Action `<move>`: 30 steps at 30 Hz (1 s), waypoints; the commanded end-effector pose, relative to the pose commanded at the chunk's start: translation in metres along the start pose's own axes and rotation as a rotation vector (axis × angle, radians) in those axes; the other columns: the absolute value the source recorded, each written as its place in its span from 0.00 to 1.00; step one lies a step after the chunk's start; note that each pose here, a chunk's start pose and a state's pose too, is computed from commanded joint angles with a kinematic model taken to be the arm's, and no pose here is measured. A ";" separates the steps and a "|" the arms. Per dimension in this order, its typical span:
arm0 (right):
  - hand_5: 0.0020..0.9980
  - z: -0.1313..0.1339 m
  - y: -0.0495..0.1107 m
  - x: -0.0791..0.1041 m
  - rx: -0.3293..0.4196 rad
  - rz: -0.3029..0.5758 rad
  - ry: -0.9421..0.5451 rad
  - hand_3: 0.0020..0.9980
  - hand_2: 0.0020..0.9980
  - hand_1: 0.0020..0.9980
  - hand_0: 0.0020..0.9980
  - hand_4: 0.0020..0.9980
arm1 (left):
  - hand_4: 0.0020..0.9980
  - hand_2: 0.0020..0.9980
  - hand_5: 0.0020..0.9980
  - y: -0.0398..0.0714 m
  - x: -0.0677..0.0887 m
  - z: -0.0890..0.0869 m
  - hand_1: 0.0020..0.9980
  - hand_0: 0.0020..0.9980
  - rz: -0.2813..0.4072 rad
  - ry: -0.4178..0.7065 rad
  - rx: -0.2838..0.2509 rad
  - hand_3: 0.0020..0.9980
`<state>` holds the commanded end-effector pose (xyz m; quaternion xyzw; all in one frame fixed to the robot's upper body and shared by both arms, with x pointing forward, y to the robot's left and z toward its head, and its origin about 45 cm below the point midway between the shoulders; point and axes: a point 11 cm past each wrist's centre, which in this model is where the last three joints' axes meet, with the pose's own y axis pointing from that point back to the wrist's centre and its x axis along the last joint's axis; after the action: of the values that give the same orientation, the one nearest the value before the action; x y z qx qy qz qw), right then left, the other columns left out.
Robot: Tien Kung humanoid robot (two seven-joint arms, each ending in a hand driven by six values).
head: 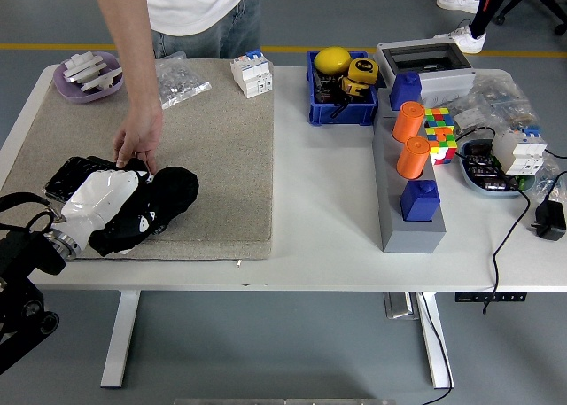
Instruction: Pick the rag up,wipe the panel,place it on the desk
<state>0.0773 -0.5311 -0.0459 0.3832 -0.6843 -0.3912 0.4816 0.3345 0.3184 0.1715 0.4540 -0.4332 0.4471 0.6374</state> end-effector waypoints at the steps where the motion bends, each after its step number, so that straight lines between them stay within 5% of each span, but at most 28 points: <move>1: 0.77 -0.001 0.000 0.000 0.002 0.000 -0.002 0.64 0.69 0.68 0.82 0.95 | 0.15 0.53 0.00 -0.001 0.001 -0.005 0.15 0.24 0.000 0.002 0.012 0.51; 30: 0.77 -0.003 0.000 -0.002 0.008 -0.003 -0.002 0.64 0.69 0.67 0.82 0.95 | 0.16 0.52 0.00 0.000 0.027 -0.108 0.15 0.23 0.078 -0.016 0.273 0.51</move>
<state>0.0805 -0.5301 -0.0454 0.3858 -0.6857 -0.3896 0.4787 0.3563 0.4280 0.1747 0.5230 -0.3906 0.5227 0.5483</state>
